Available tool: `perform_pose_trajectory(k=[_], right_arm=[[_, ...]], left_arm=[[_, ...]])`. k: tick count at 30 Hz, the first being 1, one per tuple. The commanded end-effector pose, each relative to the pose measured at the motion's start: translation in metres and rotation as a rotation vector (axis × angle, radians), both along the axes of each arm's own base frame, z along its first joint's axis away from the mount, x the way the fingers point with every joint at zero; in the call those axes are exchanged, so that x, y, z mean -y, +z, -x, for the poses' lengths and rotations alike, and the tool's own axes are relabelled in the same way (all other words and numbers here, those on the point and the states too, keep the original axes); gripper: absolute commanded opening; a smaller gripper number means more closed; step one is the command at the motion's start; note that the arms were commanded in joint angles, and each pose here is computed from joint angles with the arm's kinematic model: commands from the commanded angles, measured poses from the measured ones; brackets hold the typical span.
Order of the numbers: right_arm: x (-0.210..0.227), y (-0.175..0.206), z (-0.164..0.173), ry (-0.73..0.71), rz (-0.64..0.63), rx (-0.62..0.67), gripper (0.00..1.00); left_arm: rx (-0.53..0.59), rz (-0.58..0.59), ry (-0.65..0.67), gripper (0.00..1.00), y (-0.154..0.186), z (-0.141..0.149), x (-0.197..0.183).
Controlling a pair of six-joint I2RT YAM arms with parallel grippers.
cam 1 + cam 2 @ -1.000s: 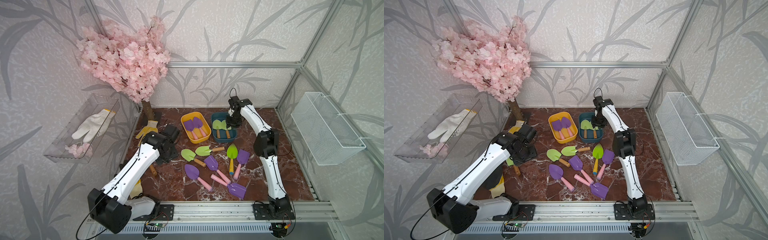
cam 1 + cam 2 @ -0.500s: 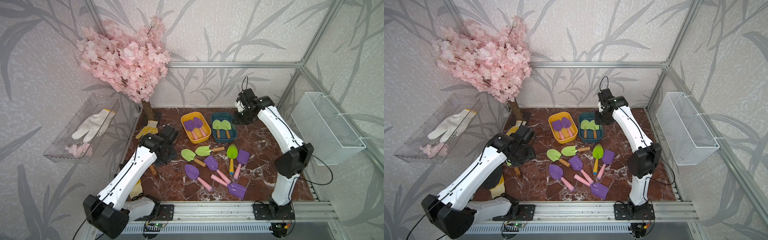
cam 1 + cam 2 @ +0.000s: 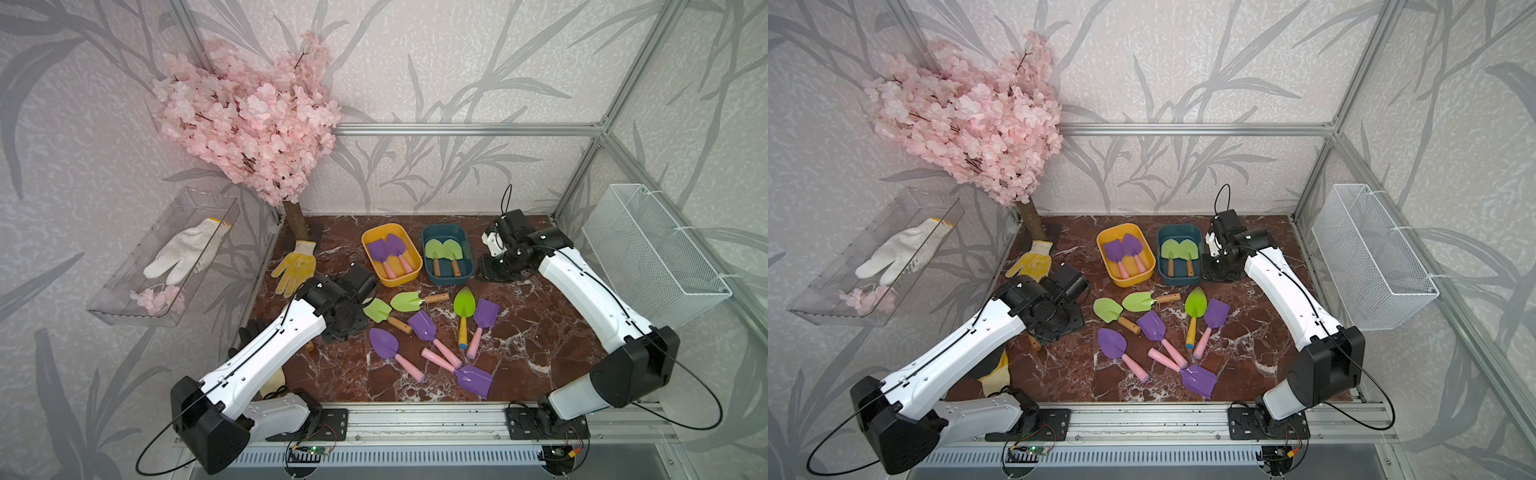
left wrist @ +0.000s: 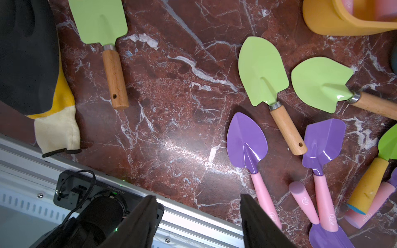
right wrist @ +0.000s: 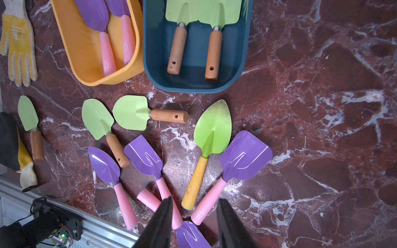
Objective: Sort the small shovels by color and place them into the storage box
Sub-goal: Pick up the shovel from the center of the board.
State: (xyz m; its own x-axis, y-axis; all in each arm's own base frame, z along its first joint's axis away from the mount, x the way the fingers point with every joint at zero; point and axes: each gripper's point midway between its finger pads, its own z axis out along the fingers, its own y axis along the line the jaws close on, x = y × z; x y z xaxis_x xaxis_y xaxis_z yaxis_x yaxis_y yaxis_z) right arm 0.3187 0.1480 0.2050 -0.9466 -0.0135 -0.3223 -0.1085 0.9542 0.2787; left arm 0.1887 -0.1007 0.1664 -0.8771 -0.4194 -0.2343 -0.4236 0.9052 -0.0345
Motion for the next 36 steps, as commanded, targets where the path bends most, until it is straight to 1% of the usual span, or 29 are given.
perform_pose_trajectory(k=[1,5,9,11,13,16,20,24,27,33,36], right_arm=[[0.0,0.004,0.003,0.01,-0.015,0.031,0.39],[0.002,0.001,0.008,0.013,-0.013,0.025,0.39],[0.001,0.0,0.011,0.023,-0.02,0.022,0.39],[0.001,-0.001,0.012,0.028,-0.02,0.021,0.39],[0.001,-0.001,0.013,0.031,-0.02,0.02,0.39],[0.0,-0.001,0.014,0.036,-0.023,0.019,0.39],[-0.001,-0.002,0.014,0.046,-0.031,0.019,0.39],[-0.003,-0.003,0.011,0.051,-0.036,0.021,0.39],[-0.004,-0.005,0.01,0.052,-0.04,0.015,0.39],[-0.007,-0.01,0.008,0.055,-0.054,0.005,0.39],[-0.007,-0.01,0.007,0.052,-0.068,0.002,0.39]], left_arm=[[-0.02,-0.029,0.05,0.65,-0.012,0.006,0.0],[-0.042,-0.03,0.067,0.65,-0.024,0.011,0.005],[-0.051,-0.068,0.137,0.68,-0.036,0.02,-0.006],[-0.033,-0.085,0.172,0.69,-0.038,0.022,-0.014],[-0.003,-0.13,0.212,0.7,-0.04,0.023,-0.028],[-0.003,-0.154,0.285,0.7,-0.044,0.026,-0.051],[-0.014,-0.105,0.368,0.71,-0.058,0.026,-0.075],[-0.042,-0.101,0.388,0.73,-0.067,0.021,-0.089],[-0.071,-0.068,0.397,0.74,-0.076,0.015,-0.093],[-0.113,-0.057,0.406,0.75,-0.083,0.005,-0.11],[-0.156,-0.084,0.422,0.75,-0.083,0.007,-0.121]])
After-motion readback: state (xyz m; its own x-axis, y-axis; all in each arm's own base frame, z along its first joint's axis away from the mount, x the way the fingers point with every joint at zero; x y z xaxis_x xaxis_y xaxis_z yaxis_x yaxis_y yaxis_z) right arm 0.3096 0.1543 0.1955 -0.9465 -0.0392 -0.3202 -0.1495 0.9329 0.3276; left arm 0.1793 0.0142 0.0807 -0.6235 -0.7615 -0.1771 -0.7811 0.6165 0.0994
